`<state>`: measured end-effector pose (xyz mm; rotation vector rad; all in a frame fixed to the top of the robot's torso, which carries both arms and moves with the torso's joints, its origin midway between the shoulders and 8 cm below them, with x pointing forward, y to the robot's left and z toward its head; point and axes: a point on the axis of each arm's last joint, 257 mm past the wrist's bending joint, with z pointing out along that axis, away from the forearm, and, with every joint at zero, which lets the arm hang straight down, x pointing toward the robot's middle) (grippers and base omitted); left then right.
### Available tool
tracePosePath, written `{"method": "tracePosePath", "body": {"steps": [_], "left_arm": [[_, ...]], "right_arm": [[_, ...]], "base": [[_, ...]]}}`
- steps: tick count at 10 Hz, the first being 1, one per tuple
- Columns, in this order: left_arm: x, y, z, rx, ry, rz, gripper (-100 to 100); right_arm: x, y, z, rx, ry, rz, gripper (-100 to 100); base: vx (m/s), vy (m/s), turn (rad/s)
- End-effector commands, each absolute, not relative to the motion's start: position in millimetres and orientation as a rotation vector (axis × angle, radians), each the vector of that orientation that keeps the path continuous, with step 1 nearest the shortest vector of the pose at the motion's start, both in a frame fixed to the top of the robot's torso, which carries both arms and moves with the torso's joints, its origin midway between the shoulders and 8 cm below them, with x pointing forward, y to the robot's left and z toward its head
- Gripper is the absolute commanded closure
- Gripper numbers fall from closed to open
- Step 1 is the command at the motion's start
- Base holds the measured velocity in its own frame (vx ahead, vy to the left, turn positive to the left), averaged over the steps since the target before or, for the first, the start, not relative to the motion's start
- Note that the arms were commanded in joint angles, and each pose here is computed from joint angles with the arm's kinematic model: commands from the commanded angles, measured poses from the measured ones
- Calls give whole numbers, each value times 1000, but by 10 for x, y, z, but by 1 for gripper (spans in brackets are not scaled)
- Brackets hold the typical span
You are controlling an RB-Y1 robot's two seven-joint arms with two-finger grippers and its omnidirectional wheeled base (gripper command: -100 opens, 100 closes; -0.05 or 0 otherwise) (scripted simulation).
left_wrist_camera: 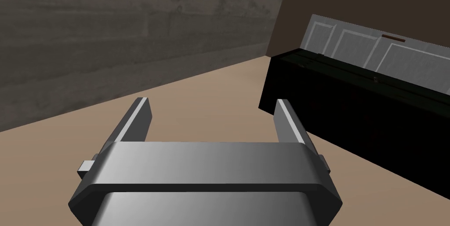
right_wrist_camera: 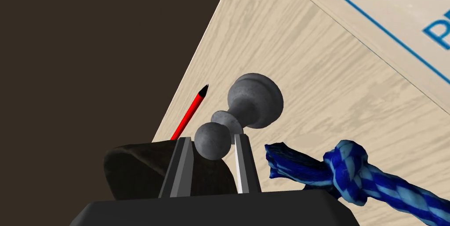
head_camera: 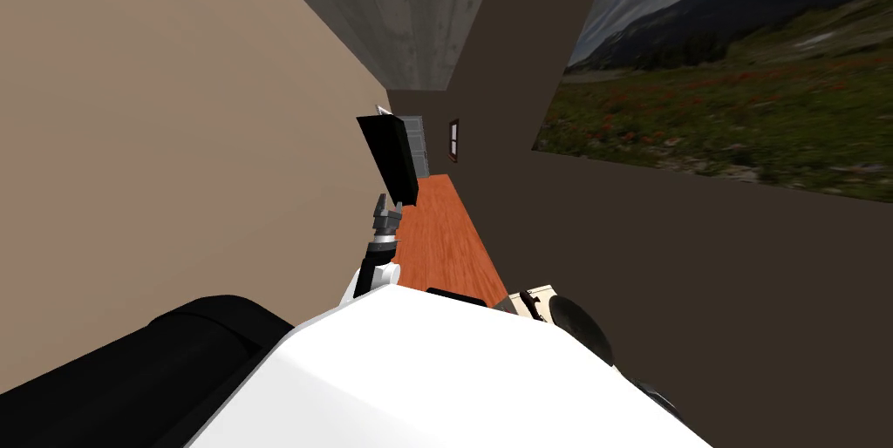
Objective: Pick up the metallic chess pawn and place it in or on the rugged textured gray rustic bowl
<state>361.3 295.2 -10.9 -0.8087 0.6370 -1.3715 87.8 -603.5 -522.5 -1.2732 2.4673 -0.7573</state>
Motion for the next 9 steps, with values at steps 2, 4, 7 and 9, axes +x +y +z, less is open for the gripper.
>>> {"method": "tracePosePath", "body": {"steps": [2, 4, 7, 9], "left_arm": [[3613, 2952, -109, -809, 637, -1371, 0], [3613, 2951, -109, -809, 637, -1372, 0], [3613, 2951, -109, -809, 637, -1372, 0], [3613, 2951, -109, -809, 637, -1372, 0]], "right_arm": [[926, -6192, -5103, -1280, 2457, -786, 100], [926, -6297, -5027, -1289, 2455, -799, 100], [850, -6658, -4762, -1330, 2461, -827, 100], [764, -6911, -4556, -1365, 2470, -838, 100]], "base": [[-14, 57, -35], [-39, 138, -64], [-21, 168, -136], [2, 169, -145]]}}
